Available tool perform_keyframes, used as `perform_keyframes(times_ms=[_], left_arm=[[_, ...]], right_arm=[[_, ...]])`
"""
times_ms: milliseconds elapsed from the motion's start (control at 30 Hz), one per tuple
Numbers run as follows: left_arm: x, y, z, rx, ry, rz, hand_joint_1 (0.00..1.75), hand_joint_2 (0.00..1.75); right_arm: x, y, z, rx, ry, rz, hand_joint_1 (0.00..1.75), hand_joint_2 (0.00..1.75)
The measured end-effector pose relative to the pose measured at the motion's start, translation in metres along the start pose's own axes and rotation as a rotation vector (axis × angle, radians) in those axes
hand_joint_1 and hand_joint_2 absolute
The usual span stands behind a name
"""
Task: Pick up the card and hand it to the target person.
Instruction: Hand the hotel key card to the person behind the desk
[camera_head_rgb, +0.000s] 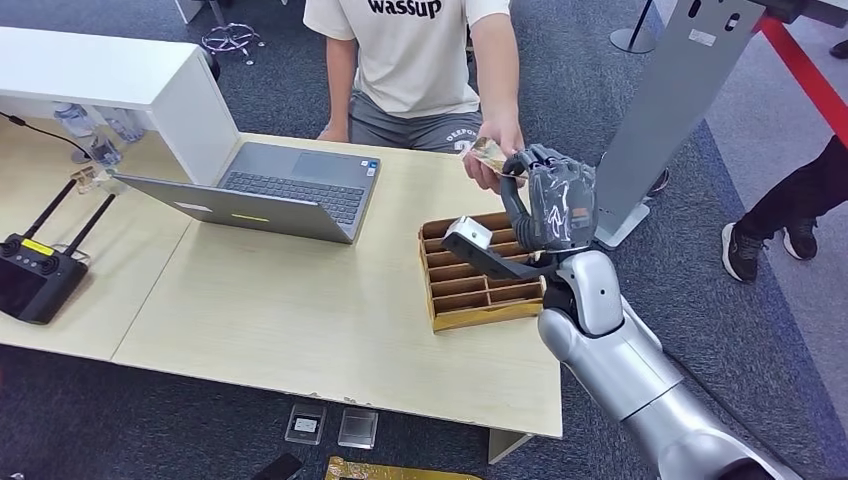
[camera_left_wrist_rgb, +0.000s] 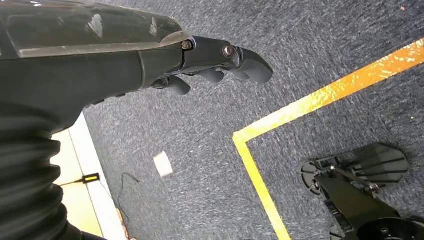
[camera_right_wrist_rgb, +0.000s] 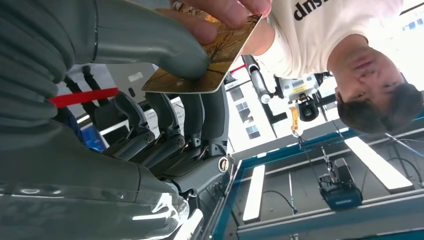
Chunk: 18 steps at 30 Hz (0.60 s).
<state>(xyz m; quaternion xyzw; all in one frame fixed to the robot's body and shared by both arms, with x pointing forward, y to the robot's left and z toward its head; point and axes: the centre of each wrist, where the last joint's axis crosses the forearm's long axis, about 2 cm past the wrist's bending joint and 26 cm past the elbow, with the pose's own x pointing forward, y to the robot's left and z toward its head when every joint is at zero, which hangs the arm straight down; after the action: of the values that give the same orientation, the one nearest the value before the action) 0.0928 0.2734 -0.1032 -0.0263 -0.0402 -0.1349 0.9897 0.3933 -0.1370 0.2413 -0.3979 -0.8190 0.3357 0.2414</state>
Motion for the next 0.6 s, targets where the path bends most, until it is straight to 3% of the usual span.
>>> perform_keyframes(times_ms=[233,367,400,533,600], left_arm=[[0.003,-0.003,0.000,-0.008,-0.004,-0.010,0.00,1.75],[0.004,-0.003,0.000,-0.015,-0.015,-0.015,0.00,1.75],[0.005,-0.003,0.000,-0.016,-0.020,-0.017,0.00,1.75],[0.006,-0.003,0.001,-0.012,-0.032,-0.022,0.00,0.00],[0.007,-0.002,0.001,-0.007,-0.038,-0.023,0.00,0.00]], right_arm=[[-0.007,0.012,-0.001,0.027,-0.011,0.069,1.48,1.75],[-0.010,0.017,-0.002,0.038,-0.002,0.088,0.20,1.75],[-0.010,0.018,-0.002,0.040,0.002,0.091,0.13,1.75],[-0.011,0.020,-0.003,0.044,0.018,0.093,0.00,1.75],[-0.011,0.021,-0.003,0.044,0.030,0.089,0.00,1.75]])
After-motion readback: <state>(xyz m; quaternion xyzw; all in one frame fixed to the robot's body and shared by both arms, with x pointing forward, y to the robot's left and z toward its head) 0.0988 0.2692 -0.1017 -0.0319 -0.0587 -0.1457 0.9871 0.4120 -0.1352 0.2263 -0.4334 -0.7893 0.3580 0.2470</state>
